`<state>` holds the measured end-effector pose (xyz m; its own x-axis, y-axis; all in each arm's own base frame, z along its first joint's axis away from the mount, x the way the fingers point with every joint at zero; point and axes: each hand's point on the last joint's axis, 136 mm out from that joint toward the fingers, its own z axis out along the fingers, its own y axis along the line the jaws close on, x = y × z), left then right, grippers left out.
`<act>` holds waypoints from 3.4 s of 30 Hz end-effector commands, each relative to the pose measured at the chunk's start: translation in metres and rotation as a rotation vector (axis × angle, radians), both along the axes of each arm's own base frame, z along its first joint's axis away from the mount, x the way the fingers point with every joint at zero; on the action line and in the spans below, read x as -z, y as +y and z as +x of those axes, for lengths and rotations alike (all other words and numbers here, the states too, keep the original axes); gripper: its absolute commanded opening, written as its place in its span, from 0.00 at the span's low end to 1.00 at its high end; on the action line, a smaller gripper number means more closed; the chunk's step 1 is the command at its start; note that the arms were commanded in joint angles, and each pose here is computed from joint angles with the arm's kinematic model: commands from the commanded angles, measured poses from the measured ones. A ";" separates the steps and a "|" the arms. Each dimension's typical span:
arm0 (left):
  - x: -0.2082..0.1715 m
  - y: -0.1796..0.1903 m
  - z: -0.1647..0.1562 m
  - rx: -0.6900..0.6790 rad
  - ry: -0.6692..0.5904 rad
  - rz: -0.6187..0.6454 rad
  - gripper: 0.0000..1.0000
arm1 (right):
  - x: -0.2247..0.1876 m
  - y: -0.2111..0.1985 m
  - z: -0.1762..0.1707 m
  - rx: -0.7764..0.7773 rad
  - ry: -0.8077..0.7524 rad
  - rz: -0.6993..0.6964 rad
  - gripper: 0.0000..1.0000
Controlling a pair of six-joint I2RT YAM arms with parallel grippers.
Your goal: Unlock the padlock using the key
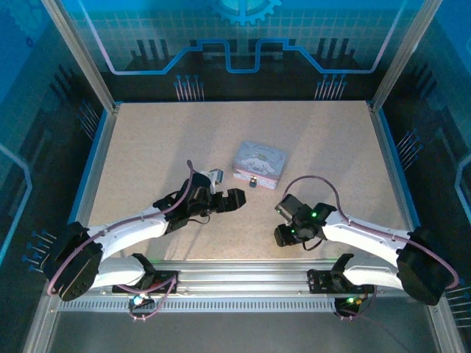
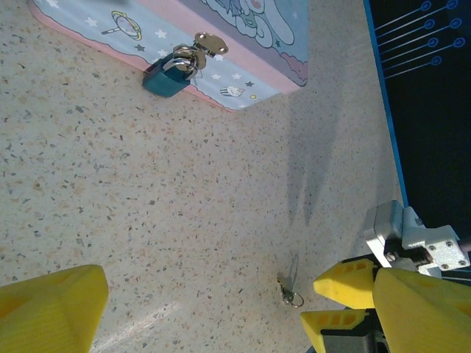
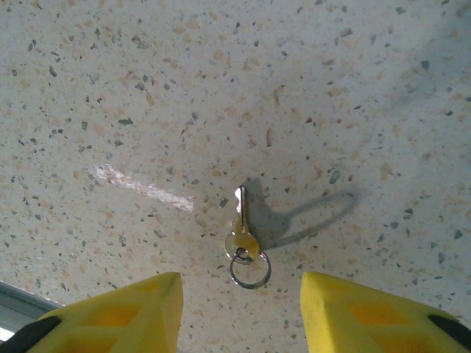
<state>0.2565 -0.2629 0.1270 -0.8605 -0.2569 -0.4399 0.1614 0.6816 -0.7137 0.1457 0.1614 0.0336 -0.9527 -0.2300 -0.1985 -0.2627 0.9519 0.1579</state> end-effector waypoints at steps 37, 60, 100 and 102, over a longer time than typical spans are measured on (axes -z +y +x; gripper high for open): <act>0.013 -0.003 0.003 0.003 0.003 0.021 0.96 | 0.017 0.009 -0.007 -0.060 0.091 -0.061 0.33; 0.014 -0.003 0.003 0.000 0.005 0.025 0.97 | 0.021 0.003 -0.009 -0.054 0.100 -0.097 0.20; -0.026 -0.011 0.002 -0.060 0.081 -0.259 0.93 | -0.063 0.057 0.038 0.129 -0.178 0.673 0.03; -0.029 -0.017 0.001 -0.046 0.077 -0.265 0.92 | -0.075 0.060 0.043 0.144 -0.209 0.719 0.03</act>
